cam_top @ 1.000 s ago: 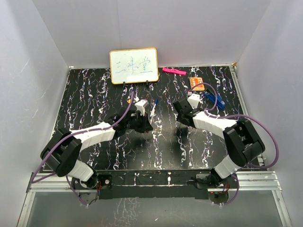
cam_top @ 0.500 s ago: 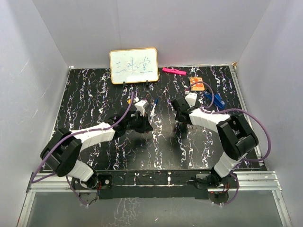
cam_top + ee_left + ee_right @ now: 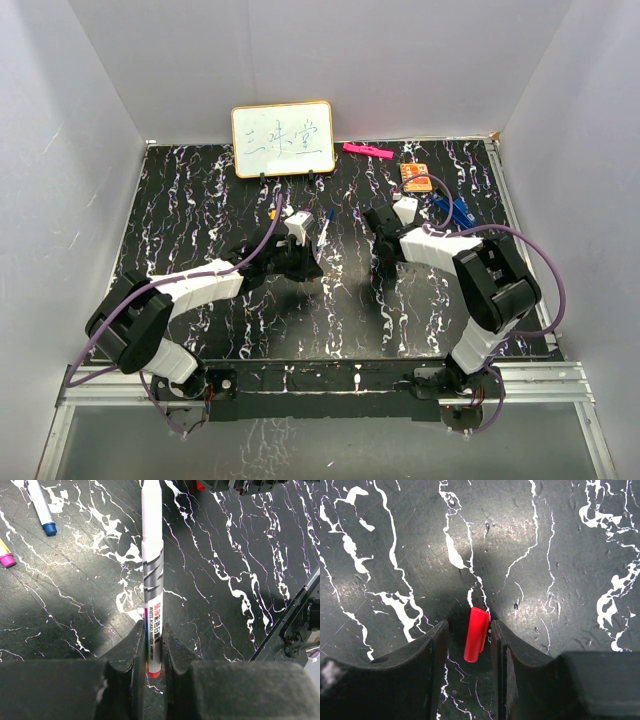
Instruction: Insert the pens into the pen caps
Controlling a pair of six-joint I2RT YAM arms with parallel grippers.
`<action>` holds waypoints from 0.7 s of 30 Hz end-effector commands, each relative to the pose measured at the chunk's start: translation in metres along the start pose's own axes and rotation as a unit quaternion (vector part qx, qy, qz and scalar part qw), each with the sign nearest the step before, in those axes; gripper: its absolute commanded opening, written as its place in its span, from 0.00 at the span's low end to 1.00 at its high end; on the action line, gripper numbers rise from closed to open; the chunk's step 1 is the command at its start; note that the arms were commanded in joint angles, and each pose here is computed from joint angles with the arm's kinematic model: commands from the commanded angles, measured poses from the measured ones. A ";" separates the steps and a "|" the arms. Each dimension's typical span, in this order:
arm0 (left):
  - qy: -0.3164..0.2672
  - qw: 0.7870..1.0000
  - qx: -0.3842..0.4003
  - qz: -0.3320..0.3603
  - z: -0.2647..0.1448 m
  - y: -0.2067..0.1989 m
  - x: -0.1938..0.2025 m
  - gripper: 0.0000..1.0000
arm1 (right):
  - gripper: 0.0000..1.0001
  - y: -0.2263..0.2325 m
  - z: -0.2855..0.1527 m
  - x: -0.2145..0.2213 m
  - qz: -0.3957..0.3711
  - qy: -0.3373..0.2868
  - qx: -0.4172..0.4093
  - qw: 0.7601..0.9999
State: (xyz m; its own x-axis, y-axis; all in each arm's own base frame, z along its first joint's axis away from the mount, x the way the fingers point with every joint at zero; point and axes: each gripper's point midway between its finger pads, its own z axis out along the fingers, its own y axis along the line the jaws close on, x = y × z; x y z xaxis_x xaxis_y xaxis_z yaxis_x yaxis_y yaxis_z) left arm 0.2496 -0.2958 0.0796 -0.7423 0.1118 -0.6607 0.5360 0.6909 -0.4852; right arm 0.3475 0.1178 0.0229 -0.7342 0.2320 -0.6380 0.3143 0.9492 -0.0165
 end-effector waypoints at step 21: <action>-0.026 1.000 0.002 0.000 -0.007 -0.006 -0.013 0.00 | 0.00 0.003 0.004 0.028 -0.012 0.054 -0.045 0.997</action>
State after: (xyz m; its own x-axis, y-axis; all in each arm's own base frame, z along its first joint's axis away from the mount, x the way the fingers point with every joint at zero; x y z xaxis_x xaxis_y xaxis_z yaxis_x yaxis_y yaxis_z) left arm 0.2514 -0.2946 0.0788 -0.7465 0.0990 -0.6580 0.5208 0.7025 -0.4850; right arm 0.3547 0.1231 0.0205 -0.7301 0.2487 -0.6365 0.2893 0.9563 0.0419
